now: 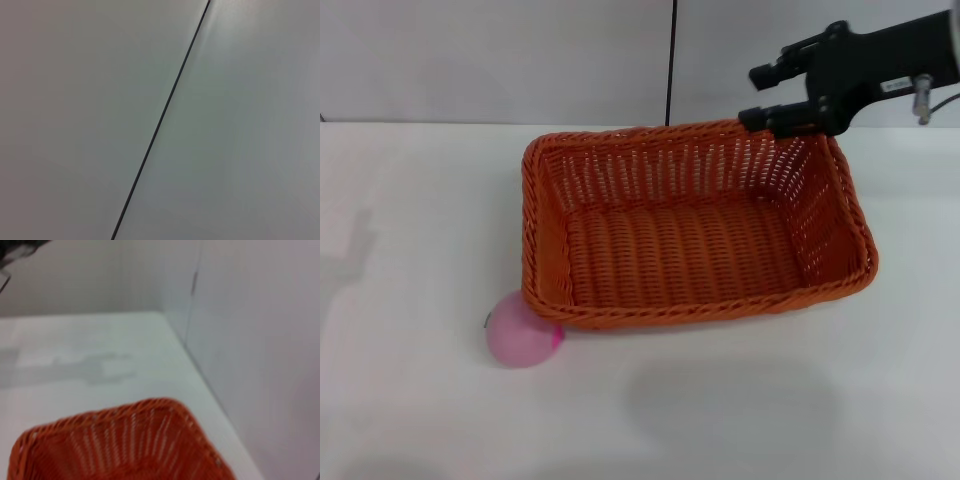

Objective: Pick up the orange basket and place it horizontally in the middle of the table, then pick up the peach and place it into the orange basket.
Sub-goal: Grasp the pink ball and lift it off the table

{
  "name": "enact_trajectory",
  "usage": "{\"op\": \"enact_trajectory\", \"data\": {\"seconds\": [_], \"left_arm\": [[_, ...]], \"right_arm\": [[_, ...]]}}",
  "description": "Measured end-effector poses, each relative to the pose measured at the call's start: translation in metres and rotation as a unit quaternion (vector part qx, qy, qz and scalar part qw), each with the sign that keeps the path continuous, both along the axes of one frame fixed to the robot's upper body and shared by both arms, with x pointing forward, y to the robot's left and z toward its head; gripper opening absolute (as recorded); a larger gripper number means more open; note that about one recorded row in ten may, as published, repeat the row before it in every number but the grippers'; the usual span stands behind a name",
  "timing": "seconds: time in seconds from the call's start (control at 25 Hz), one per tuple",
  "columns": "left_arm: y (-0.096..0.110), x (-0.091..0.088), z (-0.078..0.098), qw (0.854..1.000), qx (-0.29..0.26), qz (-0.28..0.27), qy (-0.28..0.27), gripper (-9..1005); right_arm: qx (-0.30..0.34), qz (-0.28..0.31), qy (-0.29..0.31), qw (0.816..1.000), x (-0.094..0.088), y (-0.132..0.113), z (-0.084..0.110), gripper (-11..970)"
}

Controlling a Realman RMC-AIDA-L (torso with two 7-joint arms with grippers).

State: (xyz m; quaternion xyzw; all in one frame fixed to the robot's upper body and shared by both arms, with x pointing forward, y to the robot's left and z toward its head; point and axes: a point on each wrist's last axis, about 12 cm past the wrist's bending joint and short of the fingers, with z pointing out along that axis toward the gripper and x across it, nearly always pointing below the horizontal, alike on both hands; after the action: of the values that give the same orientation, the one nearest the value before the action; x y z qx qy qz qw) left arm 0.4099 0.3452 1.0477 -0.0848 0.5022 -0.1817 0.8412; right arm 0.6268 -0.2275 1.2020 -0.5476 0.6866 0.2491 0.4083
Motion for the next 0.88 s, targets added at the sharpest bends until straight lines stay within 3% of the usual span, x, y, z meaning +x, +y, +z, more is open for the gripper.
{"op": "enact_trajectory", "data": {"seconds": [0.2, 0.32, 0.36, 0.4, 0.44, 0.48, 0.52, 0.56, 0.68, 0.72, 0.76, 0.8, 0.88], "left_arm": [[0.002, -0.001, 0.000, 1.000, 0.005, -0.013, 0.006, 782], [0.004, -0.002, 0.000, 0.999, 0.016, -0.036, 0.013, 782], [0.005, -0.002, 0.000, 0.998, 0.025, -0.051, 0.018, 782], [0.007, -0.001, 0.001, 0.997, 0.036, -0.068, 0.023, 782], [0.008, -0.001, 0.001, 0.995, 0.048, -0.087, 0.029, 781], [0.009, -0.001, 0.001, 0.988, 0.070, -0.128, 0.042, 781], [0.009, -0.001, 0.001, 0.988, 0.070, -0.128, 0.042, 781], [0.009, -0.001, 0.001, 0.979, 0.094, -0.172, 0.057, 781], [0.011, -0.003, 0.000, 0.964, 0.122, -0.221, 0.078, 776], [0.011, -0.003, 0.000, 0.964, 0.122, -0.221, 0.078, 774], [0.015, -0.006, -0.001, 0.950, 0.144, -0.261, 0.098, 772], [0.017, -0.007, -0.002, 0.942, 0.152, -0.278, 0.108, 769], [0.020, -0.011, -0.005, 0.929, 0.163, -0.304, 0.134, 765]], "right_arm": [[0.085, -0.051, -0.033, 0.995, -0.024, -0.029, -0.008, 508], [0.130, -0.081, -0.056, 0.987, -0.039, -0.045, -0.013, 508], [0.182, -0.111, -0.080, 0.974, -0.053, -0.063, -0.019, 508], [0.182, -0.111, -0.080, 0.974, -0.053, -0.063, -0.019, 508], [0.212, -0.126, -0.089, 0.965, -0.060, -0.071, -0.025, 508], [0.265, -0.166, -0.105, 0.944, -0.074, -0.090, -0.038, 508], [0.265, -0.166, -0.105, 0.944, -0.074, -0.090, -0.038, 508], [0.298, -0.207, -0.124, 0.924, -0.088, -0.108, -0.053, 508], [0.340, -0.274, -0.144, 0.888, -0.108, -0.132, -0.073, 508], [0.340, -0.274, -0.144, 0.888, -0.108, -0.132, -0.073, 508], [0.355, -0.297, -0.147, 0.874, -0.115, -0.139, -0.080, 508], [0.379, -0.351, -0.151, 0.843, -0.131, -0.156, -0.095, 508], [0.382, -0.365, -0.152, 0.836, -0.136, -0.161, -0.099, 508]]}}
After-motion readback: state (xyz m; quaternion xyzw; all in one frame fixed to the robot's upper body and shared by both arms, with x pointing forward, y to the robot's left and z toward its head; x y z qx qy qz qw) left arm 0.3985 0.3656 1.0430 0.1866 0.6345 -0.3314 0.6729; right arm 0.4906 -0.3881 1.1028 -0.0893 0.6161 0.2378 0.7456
